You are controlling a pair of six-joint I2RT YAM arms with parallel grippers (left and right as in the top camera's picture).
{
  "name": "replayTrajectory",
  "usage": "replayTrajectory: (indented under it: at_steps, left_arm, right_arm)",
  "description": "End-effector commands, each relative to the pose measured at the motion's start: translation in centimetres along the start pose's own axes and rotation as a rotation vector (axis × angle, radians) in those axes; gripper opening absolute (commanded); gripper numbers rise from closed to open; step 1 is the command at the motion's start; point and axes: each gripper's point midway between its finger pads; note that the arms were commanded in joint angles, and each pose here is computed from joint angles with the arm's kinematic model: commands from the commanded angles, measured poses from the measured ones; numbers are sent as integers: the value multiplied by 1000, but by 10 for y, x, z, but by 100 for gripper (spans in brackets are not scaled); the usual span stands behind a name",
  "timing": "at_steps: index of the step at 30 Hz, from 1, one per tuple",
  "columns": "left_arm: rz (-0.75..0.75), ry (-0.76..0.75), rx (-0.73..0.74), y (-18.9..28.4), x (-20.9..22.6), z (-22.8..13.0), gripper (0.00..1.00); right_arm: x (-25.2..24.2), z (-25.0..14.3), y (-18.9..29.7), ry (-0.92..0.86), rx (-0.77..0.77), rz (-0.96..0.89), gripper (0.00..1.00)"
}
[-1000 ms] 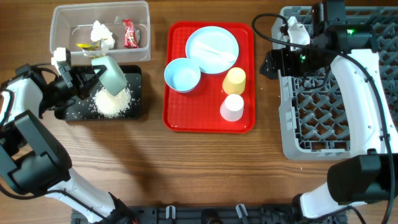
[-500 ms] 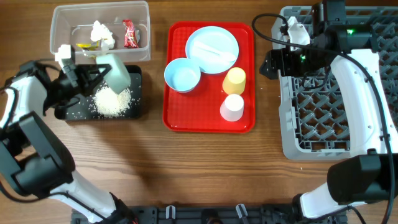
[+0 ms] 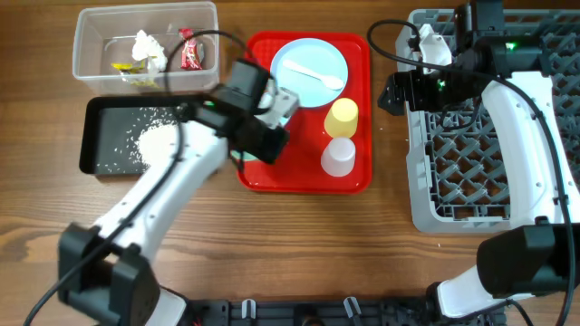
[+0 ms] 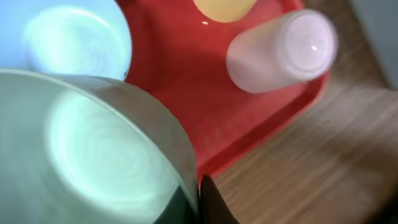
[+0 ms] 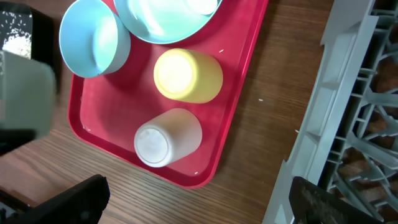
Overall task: Sort waste into correct bins and load items into the dishwasher rack
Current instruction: 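Set the empty green bowl back on the red tray with the left gripper, then grasp the blue bowl on the red tray with the right gripper and lift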
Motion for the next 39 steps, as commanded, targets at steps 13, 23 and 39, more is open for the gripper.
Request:
replayTrajectory:
  at_steps: [13, 23, 39]
  left_arm:
    - [117, -36, 184, -99, -16, -21, 4]
    - [132, 95, 148, -55, -15, 4, 100]
    - [315, 716, -144, 117, 171, 3, 100]
  right_arm:
    - [3, 2, 8, 7, -24, -6, 95]
    - [10, 13, 9, 19, -70, 38, 93]
    - [179, 91, -135, -97, -235, 191, 83]
Point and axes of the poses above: each gripper's point midway between its finger pads, its own y axis back along the fingers, its own x axis along the line the jaws close on, z = x × y, and after that the axes turned 1 degree about y, right-handed
